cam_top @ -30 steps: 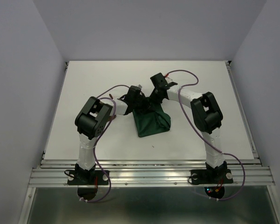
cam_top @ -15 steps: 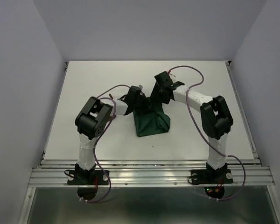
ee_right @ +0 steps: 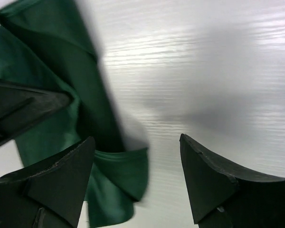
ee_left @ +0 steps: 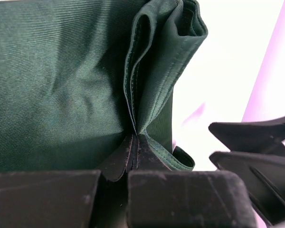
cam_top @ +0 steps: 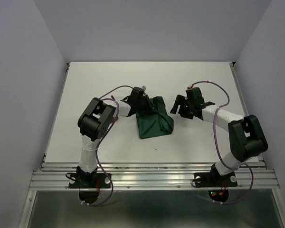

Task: Fold the napkin into a case and place the utensils inside
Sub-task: Fold the lower triangle-folded napkin at the center of the board.

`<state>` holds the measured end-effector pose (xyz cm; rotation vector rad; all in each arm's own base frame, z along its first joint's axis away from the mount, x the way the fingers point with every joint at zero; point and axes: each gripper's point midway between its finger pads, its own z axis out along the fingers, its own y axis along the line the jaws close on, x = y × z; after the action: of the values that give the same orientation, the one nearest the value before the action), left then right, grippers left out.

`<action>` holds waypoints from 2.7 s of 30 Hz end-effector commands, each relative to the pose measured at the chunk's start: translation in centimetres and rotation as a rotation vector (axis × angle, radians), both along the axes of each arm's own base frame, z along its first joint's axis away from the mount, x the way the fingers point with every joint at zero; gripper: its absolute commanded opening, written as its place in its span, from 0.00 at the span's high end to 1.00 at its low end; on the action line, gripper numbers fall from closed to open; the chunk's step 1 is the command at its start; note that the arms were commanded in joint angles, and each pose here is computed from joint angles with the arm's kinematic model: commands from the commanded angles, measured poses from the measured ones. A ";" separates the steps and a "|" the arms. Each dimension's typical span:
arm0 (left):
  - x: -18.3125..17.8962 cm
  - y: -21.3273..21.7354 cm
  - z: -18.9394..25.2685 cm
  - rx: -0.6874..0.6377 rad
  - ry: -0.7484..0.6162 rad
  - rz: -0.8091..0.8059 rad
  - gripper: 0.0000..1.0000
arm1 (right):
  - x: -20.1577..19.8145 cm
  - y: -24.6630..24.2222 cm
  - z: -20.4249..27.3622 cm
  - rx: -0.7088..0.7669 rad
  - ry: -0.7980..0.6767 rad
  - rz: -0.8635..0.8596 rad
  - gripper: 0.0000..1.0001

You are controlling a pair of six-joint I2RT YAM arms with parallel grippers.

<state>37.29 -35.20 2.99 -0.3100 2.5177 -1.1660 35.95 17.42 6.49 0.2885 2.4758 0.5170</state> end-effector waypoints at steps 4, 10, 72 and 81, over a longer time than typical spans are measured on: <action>0.9 -0.4 1.8 -0.007 -0.044 -0.033 1.00 | -1.4 2.4 1.4 0.126 -0.144 0.351 0.16; 1.0 -0.3 2.2 0.010 -0.040 -0.063 1.00 | -1.7 3.8 -0.3 0.198 -0.142 0.414 0.16; 2.4 1.5 0.2 0.084 -0.026 -0.079 1.00 | -7.2 9.5 -0.3 0.356 -0.053 0.673 0.46; 2.2 1.6 0.9 0.079 -0.029 -0.078 0.98 | -7.9 8.6 -2.7 0.299 0.002 0.641 0.49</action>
<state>39.42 -33.98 2.85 -0.1839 2.5793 -1.1001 27.72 26.20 4.40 -0.3980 2.4507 1.2004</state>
